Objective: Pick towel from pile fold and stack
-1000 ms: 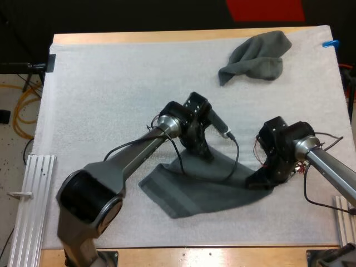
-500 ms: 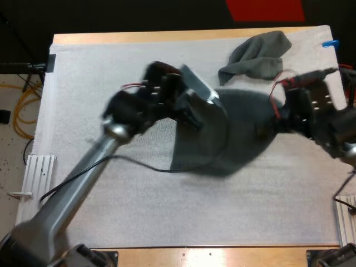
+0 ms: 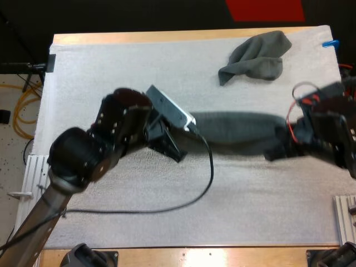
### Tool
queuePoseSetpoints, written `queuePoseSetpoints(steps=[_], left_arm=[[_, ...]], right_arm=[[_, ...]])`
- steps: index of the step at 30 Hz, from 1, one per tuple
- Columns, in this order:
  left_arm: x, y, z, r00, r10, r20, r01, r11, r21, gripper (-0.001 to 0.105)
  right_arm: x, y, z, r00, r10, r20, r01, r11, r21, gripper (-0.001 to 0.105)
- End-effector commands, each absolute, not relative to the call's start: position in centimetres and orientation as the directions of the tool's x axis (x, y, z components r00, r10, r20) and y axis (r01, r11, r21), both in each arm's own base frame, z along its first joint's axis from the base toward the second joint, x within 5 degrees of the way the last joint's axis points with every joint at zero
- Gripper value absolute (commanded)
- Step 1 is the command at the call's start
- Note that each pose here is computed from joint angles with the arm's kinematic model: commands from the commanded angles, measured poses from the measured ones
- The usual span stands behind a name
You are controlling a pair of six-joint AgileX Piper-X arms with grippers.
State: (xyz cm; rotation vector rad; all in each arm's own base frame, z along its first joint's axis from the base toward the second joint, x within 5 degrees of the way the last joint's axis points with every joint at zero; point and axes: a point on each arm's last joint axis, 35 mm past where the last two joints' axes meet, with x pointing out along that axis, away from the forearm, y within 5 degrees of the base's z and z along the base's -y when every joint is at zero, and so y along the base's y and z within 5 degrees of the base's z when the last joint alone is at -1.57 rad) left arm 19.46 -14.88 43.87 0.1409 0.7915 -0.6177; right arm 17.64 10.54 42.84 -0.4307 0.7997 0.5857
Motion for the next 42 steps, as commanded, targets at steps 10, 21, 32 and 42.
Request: queuePoseSetpoints(steps=[10,21,32,42], left_arm=[[13.4,-13.7,44.7,0.502,-0.426,-0.752,0.525,0.842,-0.126,0.0],[20.1,-14.1,34.5,0.587,-0.256,-0.768,0.41,0.912,0.009,0.0],[30.1,-12.0,24.9,0.624,-0.302,-0.721,0.387,0.921,-0.052,0.0],[34.7,-10.9,19.1,0.642,-0.286,-0.711,0.341,0.937,-0.07,0.0]], right_arm=[[12.0,9.5,43.4,0.437,0.348,-0.829,-0.676,0.735,-0.048,0.0],[20.8,14.7,33.4,0.45,0.266,-0.852,-0.634,0.767,-0.096,0.0],[31.9,17.3,24.6,0.569,0.263,-0.779,-0.56,0.818,-0.133,0.0],[35.1,17.8,19.2,0.591,0.2,-0.782,-0.512,0.842,-0.171,0.0]])
